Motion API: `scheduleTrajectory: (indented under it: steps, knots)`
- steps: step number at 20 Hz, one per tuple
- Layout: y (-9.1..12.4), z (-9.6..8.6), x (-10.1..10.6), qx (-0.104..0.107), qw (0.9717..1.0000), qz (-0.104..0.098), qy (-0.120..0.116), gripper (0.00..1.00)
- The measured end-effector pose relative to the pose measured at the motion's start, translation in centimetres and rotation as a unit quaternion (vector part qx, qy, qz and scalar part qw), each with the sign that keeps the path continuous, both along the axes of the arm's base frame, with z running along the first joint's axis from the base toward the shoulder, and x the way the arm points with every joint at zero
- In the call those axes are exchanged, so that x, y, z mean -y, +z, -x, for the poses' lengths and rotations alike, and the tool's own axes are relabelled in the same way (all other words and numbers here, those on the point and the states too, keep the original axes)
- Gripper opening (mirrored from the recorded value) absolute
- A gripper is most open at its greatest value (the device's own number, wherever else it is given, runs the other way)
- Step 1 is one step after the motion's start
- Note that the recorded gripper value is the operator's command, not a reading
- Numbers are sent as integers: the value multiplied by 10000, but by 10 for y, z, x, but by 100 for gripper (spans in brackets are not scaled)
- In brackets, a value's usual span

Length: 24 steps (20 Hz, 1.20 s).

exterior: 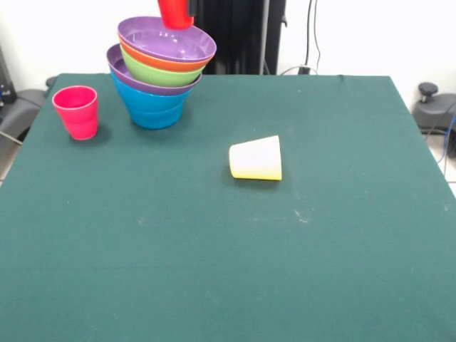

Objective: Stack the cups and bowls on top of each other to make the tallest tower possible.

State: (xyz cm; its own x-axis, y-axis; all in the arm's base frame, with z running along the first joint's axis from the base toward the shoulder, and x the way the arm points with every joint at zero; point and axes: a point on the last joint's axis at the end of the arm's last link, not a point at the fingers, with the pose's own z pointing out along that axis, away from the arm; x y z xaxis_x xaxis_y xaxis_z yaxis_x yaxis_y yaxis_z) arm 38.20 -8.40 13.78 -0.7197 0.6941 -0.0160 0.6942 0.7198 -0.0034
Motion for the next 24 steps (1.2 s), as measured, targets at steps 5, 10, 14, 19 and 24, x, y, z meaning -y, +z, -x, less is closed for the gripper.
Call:
scheduleTrajectory:
  steps: [5, 10, 14, 19, 24]
  knots:
    - [-21, 12, -3, -46, 9998, -60, 207, 0]
    - [-42, 23, -10, -41, 9988, -140, 458, 0]
    - [-52, 31, -14, -92, 9981, -223, 563, 0]
    - [-59, 39, -14, -166, 9977, -296, 585, 0]
    - [-61, 48, -1, -192, 9980, -331, 506, 0]
